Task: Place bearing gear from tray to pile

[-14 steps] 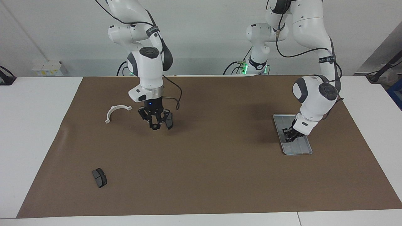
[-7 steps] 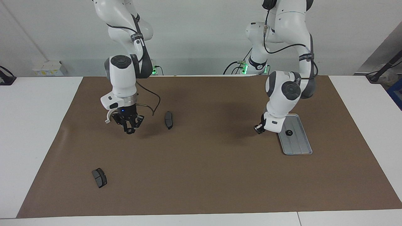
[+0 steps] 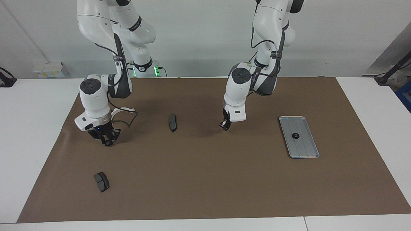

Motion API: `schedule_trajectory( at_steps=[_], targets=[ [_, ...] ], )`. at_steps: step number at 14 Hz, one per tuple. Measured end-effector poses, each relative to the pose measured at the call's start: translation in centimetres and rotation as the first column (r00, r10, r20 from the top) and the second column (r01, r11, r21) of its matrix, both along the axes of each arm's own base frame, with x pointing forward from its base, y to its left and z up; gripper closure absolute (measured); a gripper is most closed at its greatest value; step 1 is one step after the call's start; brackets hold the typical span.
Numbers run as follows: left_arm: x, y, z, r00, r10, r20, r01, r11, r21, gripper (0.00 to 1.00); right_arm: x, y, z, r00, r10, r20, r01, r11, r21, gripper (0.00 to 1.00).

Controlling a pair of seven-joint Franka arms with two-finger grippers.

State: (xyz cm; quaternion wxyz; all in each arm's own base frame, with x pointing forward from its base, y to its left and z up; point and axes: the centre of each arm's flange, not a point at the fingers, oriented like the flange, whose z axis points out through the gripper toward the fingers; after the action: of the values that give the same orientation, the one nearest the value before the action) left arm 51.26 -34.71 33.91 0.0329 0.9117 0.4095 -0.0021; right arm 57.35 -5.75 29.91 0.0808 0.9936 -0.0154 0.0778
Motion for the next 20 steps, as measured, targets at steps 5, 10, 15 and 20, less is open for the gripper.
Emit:
schedule_trajectory(
  at_steps=[5,10,15,20],
  targets=[
    [0.1,0.1,0.0,1.0,0.014,0.001,-0.014,1.0,0.0,0.25,0.7,0.2,1.1,1.0,-0.003,-0.025,0.003,1.0,-0.01,0.11],
    [2.1,4.2,-0.4,0.997,-0.069,-0.024,0.07,0.997,0.028,0.09,2.4,5.9,4.2,0.997,-0.083,0.0,0.083,0.991,0.102,0.0],
    [7.9,17.7,0.3,0.987,-0.16,-0.004,0.16,0.987,0.031,0.09,2.1,17.1,5.7,0.99,-0.139,0.005,0.137,0.979,0.15,0.0],
    [10.2,29.5,0.5,0.917,-0.399,0.01,0.399,0.916,0.044,0.11,-0.4,29.5,7.6,0.986,-0.168,0.021,0.161,0.967,0.198,0.0]
  ],
)
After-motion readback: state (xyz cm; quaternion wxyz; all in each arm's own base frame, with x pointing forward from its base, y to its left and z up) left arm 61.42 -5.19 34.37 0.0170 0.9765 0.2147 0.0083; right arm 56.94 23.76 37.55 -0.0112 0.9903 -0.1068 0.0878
